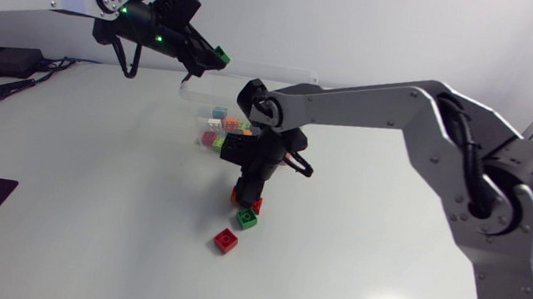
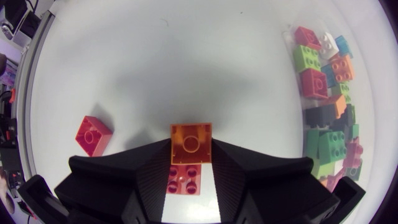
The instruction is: Place the duplo bricks in the container
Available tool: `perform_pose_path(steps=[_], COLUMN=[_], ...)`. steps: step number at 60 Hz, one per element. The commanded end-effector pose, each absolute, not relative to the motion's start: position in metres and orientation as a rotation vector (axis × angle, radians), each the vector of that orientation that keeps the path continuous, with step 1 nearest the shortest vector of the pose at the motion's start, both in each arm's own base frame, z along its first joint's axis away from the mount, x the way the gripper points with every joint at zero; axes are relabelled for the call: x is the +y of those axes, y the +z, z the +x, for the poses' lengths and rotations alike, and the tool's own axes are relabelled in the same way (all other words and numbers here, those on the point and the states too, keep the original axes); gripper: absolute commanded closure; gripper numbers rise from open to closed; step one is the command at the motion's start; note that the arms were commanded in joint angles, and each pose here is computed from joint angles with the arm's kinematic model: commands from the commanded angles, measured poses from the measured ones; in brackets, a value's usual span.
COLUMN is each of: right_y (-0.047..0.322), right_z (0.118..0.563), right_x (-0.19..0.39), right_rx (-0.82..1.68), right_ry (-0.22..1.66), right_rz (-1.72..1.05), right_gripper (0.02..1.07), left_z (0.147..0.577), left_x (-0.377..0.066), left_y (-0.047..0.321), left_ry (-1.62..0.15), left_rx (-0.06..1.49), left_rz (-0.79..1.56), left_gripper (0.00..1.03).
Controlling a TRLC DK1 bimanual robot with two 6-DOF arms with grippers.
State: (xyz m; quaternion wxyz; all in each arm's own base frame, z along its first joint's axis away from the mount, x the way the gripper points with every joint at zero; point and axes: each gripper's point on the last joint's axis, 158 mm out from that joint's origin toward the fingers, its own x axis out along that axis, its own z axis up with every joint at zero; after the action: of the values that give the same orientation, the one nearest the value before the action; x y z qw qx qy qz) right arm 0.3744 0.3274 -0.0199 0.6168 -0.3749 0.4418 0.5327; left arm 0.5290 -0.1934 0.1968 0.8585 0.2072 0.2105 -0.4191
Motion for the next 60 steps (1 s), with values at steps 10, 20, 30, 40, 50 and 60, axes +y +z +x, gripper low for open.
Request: perform_pose_path(steps=[10,20,30,40,50,60], right_y=[0.043,0.086,0.126,0.17,0.208,0.219], right_z=[0.371,0.37,0.381,0.407,0.442,0.474], right_x=[0.311,0.306,0.302,0.294,0.284,0.28], right_rx=[0.914,0.836,0.747,0.64,0.539,0.516], right_ry=[1.165,1.121,1.06,0.965,0.86,0.795], right_rz=[-0.783,-0.73,-0.665,-0.577,-0.47,-0.396], right_gripper=[0.85,0.85,0.85,0.85,0.85,0.85], left_z=[0.575,0.6,0.602,0.578,0.529,0.474], left_x=[-0.204,-0.205,-0.207,-0.192,-0.171,-0.157], left_y=[0.187,0.17,0.153,0.165,0.16,0.143], left_ry=[-0.753,-0.652,-0.583,-0.517,-0.491,-0.493], left_rx=[0.45,0.49,0.533,0.526,0.61,0.719], left_rz=[0.336,0.313,0.324,0.329,0.332,0.333], left_gripper=[0.69,0.49,0.05,0.05,0.05,0.05])
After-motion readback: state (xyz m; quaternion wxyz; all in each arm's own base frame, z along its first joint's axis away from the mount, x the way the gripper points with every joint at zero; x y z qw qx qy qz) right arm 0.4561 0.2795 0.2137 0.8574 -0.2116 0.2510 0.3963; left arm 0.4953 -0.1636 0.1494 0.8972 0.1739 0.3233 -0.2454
